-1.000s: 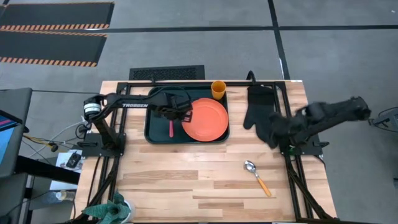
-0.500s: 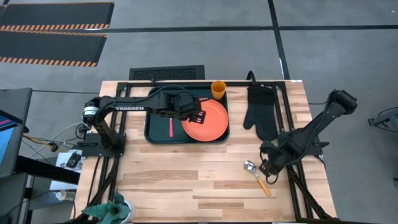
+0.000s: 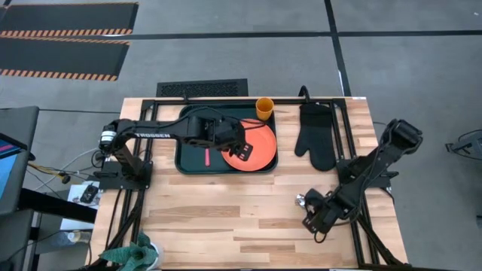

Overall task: Pick and place plate/cup/fork/spoon on tray
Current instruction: Put the yellow spoon on the black tray to the left of the pink fork

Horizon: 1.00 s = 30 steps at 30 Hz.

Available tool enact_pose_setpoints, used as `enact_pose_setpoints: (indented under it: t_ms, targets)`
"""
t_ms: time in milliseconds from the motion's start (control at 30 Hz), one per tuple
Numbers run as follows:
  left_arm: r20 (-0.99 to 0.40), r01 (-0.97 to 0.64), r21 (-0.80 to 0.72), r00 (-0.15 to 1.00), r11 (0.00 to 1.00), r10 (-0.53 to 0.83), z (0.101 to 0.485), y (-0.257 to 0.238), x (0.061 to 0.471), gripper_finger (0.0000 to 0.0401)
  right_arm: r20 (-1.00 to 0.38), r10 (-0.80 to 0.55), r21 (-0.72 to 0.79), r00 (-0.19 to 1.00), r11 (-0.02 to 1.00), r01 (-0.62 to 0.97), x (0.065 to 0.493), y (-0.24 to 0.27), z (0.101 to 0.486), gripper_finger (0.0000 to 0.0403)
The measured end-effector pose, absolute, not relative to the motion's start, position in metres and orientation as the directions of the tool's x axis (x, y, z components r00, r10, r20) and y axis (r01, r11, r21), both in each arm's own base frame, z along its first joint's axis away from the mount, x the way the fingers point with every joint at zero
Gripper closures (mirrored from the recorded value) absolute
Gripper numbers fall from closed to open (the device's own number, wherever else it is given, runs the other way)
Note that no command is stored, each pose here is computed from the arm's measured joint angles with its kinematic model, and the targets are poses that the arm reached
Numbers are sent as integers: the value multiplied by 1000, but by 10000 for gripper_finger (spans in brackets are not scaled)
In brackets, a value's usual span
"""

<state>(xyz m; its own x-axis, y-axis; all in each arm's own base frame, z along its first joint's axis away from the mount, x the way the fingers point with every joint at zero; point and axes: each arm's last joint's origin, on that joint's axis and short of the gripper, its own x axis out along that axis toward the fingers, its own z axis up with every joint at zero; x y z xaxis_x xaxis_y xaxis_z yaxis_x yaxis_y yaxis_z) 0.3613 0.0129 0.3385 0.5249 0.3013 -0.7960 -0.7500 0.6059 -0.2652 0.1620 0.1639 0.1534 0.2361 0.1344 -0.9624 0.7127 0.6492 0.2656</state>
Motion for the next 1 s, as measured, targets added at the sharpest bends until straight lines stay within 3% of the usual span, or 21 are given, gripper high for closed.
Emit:
enact_pose_setpoints:
  t_ms: [133,267,500,567,733,900,1000]
  targets:
    - [-796,-729,-252,531,637,292,339,4,361,217,-980,118,201,163,627,753,163,168,138,188]
    - [-791,-716,-234,533,658,299,339,-1,361,216,-990,100,141,100,617,774,165,171,129,220]
    - [-791,-699,-228,539,678,289,339,-8,361,216,-992,101,125,82,576,808,172,171,141,371]
    - [-791,-686,-216,540,695,287,339,-9,361,216,-988,116,151,102,576,803,174,169,146,384]
    - [-789,-661,-194,544,725,285,339,-11,361,216,-960,138,280,245,550,787,179,165,170,378]
    - [-749,-594,-202,606,779,269,343,-17,367,216,-834,166,529,526,513,676,183,161,208,395]
    - [-697,-455,-225,693,861,184,349,-23,375,216,-703,171,666,690,497,556,182,156,234,396]
